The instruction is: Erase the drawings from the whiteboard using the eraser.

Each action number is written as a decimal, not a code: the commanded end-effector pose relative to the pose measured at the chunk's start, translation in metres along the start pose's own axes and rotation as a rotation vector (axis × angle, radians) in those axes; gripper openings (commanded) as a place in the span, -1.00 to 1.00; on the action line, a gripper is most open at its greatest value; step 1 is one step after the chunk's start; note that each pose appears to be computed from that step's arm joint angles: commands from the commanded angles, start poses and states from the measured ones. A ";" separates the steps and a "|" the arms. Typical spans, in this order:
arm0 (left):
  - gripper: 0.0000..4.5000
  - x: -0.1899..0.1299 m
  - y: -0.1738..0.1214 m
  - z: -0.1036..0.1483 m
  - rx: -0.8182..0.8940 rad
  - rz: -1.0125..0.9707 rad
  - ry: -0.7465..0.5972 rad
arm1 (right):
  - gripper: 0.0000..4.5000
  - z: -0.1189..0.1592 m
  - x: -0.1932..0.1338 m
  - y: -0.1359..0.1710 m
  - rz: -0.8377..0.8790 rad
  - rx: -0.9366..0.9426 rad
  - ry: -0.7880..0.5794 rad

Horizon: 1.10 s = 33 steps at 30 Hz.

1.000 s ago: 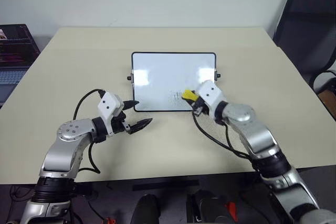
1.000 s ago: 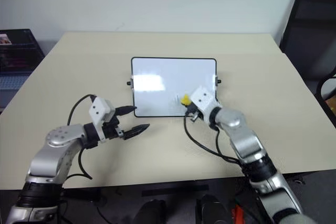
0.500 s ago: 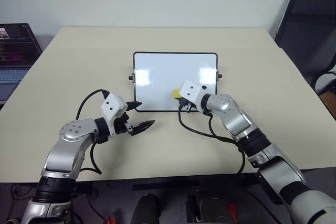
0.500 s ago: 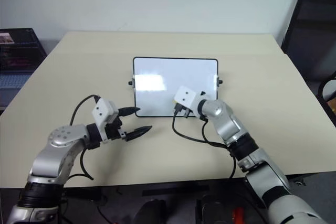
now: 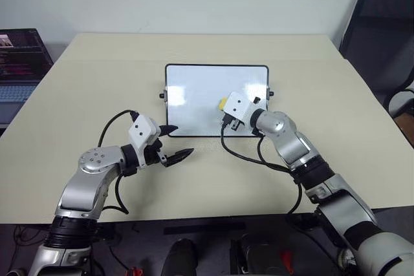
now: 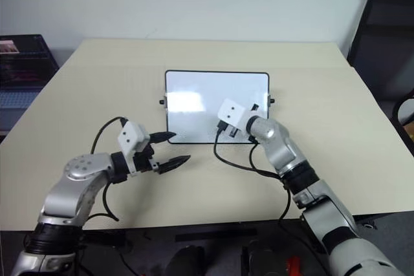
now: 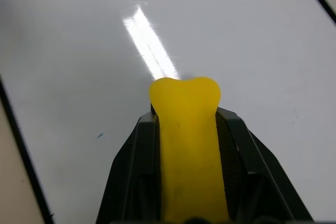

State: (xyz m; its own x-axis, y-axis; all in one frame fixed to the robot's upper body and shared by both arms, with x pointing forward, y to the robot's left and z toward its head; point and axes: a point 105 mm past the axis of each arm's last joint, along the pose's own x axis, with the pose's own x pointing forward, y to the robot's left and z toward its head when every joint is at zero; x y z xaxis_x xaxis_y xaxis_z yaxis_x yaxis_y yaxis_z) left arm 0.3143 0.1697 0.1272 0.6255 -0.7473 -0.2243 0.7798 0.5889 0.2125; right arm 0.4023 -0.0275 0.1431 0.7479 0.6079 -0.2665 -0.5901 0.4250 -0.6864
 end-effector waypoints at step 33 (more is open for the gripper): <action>1.00 0.004 -0.003 0.014 0.031 -0.024 -0.053 | -0.53 0.000 -0.012 0.001 -0.026 -0.084 -0.025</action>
State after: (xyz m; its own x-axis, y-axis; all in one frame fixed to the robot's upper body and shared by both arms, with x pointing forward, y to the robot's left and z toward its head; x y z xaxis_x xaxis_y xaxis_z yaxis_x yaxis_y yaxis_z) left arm 0.3136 0.1668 0.1264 0.6172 -0.7563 -0.2169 0.7864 0.5837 0.2023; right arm 0.3874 -0.0309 0.1237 0.7183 0.6201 -0.3156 -0.5995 0.3213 -0.7331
